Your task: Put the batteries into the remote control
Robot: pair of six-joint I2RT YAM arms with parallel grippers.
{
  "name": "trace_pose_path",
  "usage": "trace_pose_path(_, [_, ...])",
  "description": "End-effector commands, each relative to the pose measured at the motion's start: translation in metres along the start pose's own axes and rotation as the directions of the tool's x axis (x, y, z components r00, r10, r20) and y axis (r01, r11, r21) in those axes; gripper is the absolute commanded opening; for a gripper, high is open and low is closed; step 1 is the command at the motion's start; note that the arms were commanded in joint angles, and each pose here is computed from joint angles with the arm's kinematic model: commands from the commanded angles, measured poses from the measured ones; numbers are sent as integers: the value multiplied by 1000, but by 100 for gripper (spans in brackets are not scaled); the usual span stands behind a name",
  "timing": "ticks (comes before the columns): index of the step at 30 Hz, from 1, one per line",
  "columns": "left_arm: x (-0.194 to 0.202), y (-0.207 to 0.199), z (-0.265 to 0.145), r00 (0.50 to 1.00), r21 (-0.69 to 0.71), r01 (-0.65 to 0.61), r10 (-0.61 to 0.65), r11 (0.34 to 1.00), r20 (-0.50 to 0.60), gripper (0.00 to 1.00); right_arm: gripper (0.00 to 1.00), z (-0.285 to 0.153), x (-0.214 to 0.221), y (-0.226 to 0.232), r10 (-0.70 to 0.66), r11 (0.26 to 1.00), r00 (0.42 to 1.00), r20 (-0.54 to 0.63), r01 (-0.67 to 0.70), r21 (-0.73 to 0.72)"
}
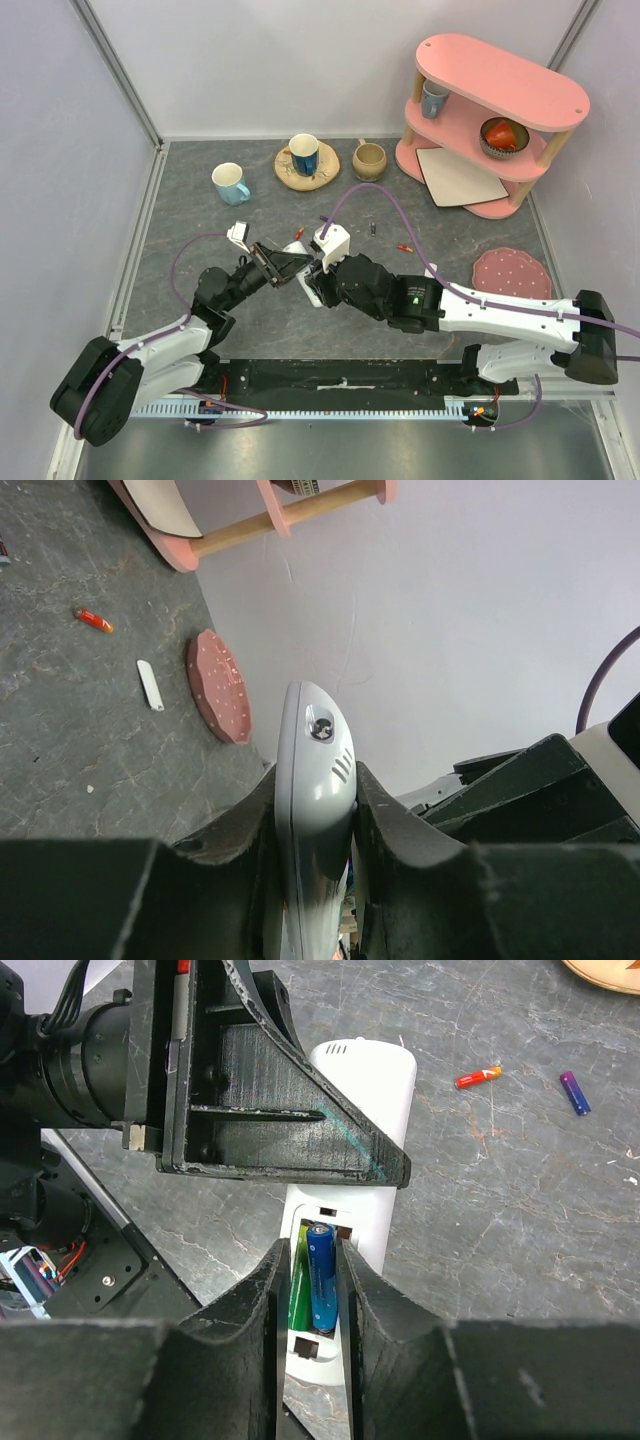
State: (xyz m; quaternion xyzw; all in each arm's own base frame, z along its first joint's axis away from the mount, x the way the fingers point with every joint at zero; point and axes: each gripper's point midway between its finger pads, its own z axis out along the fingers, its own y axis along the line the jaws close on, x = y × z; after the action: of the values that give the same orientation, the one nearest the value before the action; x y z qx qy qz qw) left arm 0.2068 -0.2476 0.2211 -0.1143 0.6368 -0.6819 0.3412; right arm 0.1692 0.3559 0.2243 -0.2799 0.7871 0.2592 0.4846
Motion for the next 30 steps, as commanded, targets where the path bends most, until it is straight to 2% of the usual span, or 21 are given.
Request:
trace_pose_path(1, [-11,-52,1,998,170,-63,58,983,36,2,32,-2,9,-12,-11,998,999,-50,14,58])
trace_pose_path(22, [-7,-42,0,998,134,-64,62,989,20,2,47,-13,-13,-24,36,991,999,15,-37,131])
trace_pose_path(30, [-6,-39,0,998,125,-61,60,990,18,2,51,-24,-35,-22,67,990,995,68,-75,120])
